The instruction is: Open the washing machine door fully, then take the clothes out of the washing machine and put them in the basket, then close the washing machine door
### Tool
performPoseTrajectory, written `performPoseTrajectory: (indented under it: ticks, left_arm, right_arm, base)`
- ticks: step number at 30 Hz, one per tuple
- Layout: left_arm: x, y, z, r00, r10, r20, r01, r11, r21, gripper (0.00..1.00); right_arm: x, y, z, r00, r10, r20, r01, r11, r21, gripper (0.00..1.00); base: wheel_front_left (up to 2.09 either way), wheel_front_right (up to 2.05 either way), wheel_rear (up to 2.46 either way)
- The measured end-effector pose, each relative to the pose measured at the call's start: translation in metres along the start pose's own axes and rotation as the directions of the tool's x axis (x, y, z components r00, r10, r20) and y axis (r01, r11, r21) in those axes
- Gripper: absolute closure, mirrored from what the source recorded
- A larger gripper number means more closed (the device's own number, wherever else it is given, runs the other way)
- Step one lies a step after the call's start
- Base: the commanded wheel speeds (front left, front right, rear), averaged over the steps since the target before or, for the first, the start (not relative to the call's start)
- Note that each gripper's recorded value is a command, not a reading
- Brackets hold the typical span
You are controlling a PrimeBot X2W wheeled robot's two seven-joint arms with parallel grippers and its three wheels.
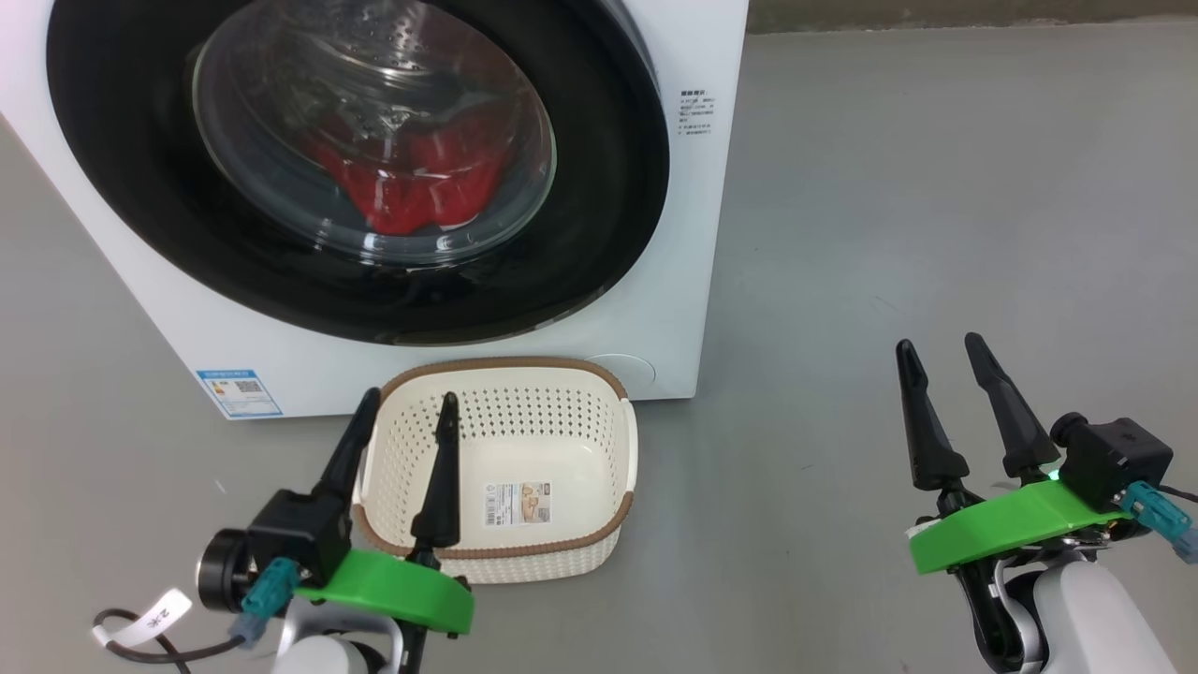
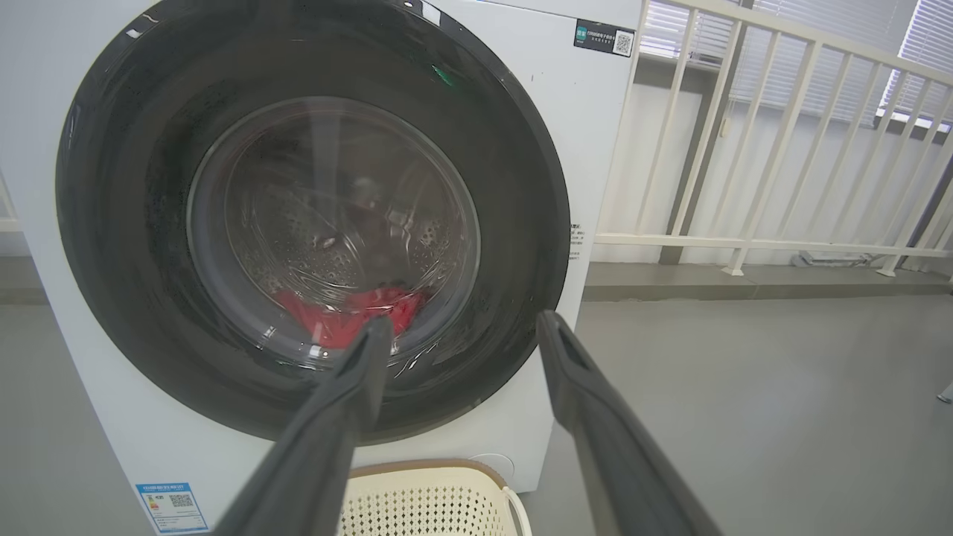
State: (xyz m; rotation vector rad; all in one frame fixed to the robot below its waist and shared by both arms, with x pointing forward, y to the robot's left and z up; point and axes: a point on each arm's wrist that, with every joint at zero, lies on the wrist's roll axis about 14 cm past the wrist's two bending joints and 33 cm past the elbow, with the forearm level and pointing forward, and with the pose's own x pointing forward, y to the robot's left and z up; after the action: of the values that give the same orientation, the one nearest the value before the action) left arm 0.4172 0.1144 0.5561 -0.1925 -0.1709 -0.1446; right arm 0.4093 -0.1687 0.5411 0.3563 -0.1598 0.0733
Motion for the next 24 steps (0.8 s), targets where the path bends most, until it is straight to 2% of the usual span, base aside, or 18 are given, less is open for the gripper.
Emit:
performPoseTrajectory:
  ticks: [8,24]
  left_arm:
    - [0.004,-0.005,0.004,1.0,-0.018,0.025,0.017,0.997,0.074,0.0]
    - [0.003,0.001,-0.005,1.0,0.011,-0.007,-0.011,0.998,0.07,0.0]
  right_arm:
    - [0.005,0.008,0.006,0.999,0.042,0.023,-0.04,0.995,-0.091,0.0]
    - [0.005,0.008,0.006,0.999,0.042,0.025,-0.04,0.995,-0.093,0.0]
  base:
    - [0.0,0.0,0.0]
    - [0.0,0.0,0.0]
